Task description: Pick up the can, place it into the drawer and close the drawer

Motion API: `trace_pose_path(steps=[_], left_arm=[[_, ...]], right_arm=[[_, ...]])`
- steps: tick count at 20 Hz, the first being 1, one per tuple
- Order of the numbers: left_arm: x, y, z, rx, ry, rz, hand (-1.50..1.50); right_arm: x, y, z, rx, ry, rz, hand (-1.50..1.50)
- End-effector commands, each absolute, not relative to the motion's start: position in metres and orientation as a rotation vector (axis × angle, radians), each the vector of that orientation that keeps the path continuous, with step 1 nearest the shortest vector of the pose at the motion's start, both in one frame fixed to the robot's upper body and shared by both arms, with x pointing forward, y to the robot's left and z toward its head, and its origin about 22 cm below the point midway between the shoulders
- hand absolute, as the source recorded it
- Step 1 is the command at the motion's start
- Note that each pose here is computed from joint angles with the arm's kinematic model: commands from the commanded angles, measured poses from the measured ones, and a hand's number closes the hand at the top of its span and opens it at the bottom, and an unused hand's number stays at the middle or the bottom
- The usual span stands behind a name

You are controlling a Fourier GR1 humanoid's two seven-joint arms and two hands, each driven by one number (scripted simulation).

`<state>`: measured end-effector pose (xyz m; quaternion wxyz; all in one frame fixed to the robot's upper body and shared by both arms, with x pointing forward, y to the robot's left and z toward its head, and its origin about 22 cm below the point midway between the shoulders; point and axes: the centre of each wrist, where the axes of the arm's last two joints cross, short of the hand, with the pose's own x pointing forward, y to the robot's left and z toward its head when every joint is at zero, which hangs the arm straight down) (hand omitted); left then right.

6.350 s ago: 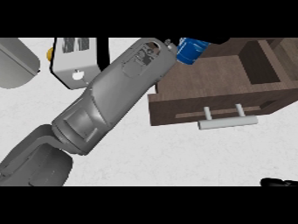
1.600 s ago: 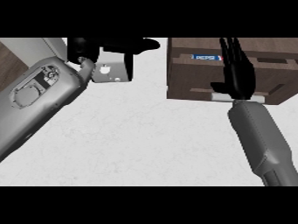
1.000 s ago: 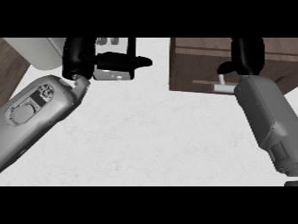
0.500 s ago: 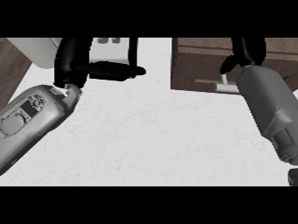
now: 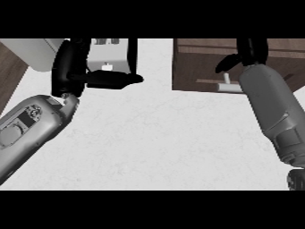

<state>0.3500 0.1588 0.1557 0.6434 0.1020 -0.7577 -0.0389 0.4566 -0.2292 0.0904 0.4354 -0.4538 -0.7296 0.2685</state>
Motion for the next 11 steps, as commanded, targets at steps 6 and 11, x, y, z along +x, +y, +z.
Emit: trace_pose_path(steps=[6,11], left_arm=[[0.337,0.17,0.125,0.251,-1.713,-0.073,-1.5],[0.327,0.185,0.139,0.245,-1.727,-0.055,-1.5]], right_arm=[[0.463,-0.176,0.102,-0.682,-1.918,0.18,-1.5],[0.46,-0.164,0.092,-0.642,-1.935,0.2,-1.5]])
